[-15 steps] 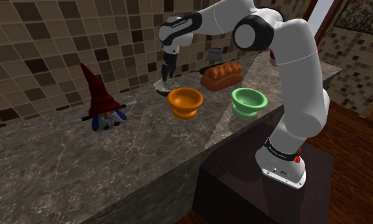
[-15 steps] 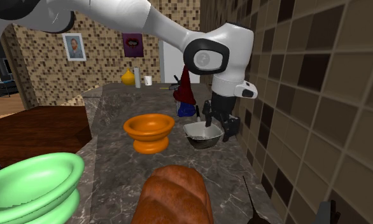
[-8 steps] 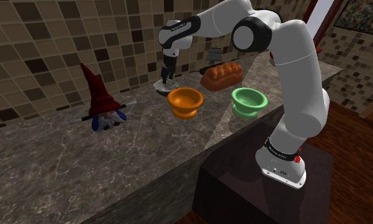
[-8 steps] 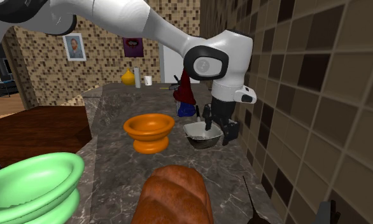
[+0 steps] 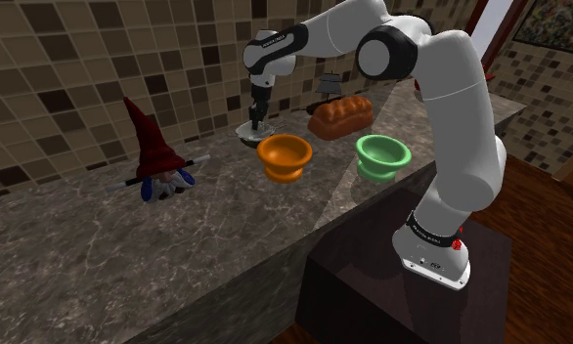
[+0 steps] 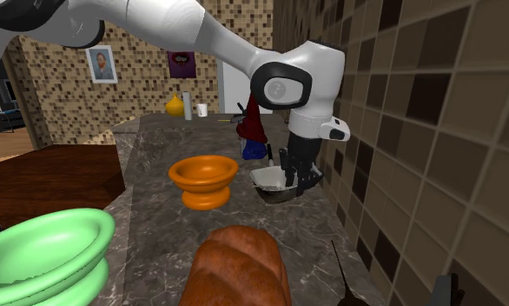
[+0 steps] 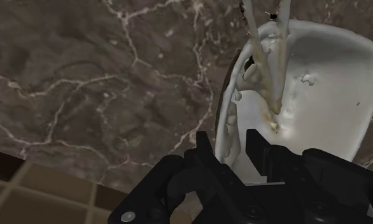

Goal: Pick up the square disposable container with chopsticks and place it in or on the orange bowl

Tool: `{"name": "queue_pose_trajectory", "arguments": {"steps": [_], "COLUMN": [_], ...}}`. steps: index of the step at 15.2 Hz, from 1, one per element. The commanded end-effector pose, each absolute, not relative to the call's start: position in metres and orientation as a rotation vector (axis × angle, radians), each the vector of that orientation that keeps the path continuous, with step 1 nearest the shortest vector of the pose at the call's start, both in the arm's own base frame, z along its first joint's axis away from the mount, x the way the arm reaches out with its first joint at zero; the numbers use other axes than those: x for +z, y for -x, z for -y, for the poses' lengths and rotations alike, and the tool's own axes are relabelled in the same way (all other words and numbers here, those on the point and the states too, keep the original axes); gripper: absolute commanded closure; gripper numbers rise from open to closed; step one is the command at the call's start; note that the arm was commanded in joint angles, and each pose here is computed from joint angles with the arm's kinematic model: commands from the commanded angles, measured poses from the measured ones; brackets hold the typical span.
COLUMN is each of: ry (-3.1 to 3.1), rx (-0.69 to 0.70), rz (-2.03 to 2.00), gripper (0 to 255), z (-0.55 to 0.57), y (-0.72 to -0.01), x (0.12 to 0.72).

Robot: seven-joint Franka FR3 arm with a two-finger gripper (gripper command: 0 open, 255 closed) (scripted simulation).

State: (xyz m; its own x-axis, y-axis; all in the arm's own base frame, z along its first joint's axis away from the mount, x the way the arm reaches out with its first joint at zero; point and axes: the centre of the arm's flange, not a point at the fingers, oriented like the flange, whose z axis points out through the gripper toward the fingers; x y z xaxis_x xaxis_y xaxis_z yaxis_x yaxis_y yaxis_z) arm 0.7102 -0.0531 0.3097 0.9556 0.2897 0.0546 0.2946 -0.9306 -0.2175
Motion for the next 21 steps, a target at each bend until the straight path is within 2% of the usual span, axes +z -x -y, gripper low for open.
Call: {"name": "queue_pose_trajectory", "arguments": {"steps": [1, 5, 21], "ry": [2.884, 2.884, 2.884], "rx": [-0.030, -0.030, -0.030], "rz": [0.436, 0.436, 0.436], "gripper": [255, 255, 255], "z": [0.053, 0.053, 0.053], "y": [-0.710, -0.710, -0.710], "x": [0.309, 0.309, 0.393]}}
